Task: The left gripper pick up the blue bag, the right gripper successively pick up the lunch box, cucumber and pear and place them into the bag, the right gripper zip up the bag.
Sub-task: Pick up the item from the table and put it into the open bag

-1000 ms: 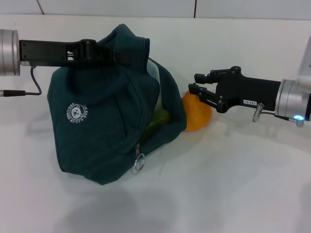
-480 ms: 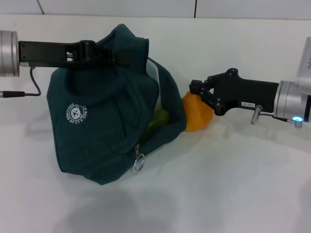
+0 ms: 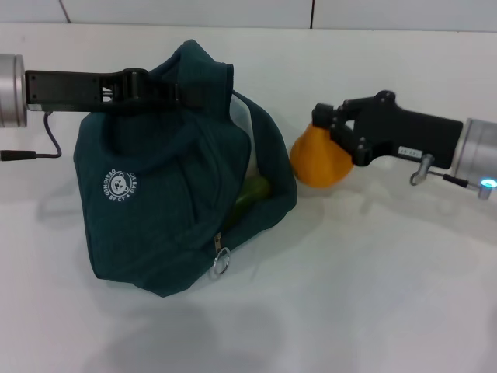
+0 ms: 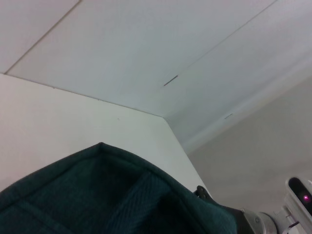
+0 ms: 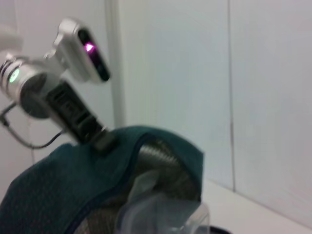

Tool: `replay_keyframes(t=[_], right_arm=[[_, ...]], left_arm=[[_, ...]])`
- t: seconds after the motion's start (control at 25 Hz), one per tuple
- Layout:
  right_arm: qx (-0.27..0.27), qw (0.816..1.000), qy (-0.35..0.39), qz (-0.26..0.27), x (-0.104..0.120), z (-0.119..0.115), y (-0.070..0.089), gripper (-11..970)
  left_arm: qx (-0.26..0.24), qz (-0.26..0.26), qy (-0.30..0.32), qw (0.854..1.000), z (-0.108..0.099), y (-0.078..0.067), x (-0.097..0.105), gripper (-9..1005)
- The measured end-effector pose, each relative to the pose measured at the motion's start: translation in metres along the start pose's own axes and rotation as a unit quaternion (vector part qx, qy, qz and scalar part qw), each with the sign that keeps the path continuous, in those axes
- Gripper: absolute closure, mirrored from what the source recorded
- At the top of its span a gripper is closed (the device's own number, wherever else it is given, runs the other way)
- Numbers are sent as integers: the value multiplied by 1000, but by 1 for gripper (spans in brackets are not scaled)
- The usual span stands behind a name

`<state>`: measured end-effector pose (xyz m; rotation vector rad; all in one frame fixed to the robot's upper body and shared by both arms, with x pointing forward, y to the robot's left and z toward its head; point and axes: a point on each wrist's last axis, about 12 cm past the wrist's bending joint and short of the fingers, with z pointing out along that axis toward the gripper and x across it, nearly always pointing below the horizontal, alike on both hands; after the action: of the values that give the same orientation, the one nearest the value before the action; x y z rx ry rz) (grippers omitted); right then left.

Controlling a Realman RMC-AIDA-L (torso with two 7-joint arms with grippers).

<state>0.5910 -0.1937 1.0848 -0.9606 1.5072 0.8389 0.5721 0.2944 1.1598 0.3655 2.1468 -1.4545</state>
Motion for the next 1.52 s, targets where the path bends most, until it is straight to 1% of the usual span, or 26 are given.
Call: replay_keyframes(t=[0.2,0.32,0.52,0.68,0.92,1.12,1.28,1.52], right_arm=[[16,1000,-22,13,-4,-8,-4,921],[15,999,-41,23,-9,-8,-4,916],[-3,998,-57,29,-21,0,-5,907],[-29,998,-55,32,-29,12,-3,900],[-85,995,-37,32,-39,31,7,889],[-127,991,-29,18,-43,45,23,880],[-137,990,-26,22,-43,52,30,873],[-128,990,-31,53,-39,53,33,862]], left_arm=[[0,0,0,1000,0,0,0,957],[-1,-1,-1,1000,-1,0,1,957],[0,-7,-1,1000,-1,2,4,957],[5,-10,-5,1000,0,2,5,957],[4,-14,-13,1000,-2,4,5,957],[4,-17,-15,1000,-2,5,7,957],[4,-18,-15,1000,-3,5,8,957],[7,-18,-19,1000,-3,4,7,957]])
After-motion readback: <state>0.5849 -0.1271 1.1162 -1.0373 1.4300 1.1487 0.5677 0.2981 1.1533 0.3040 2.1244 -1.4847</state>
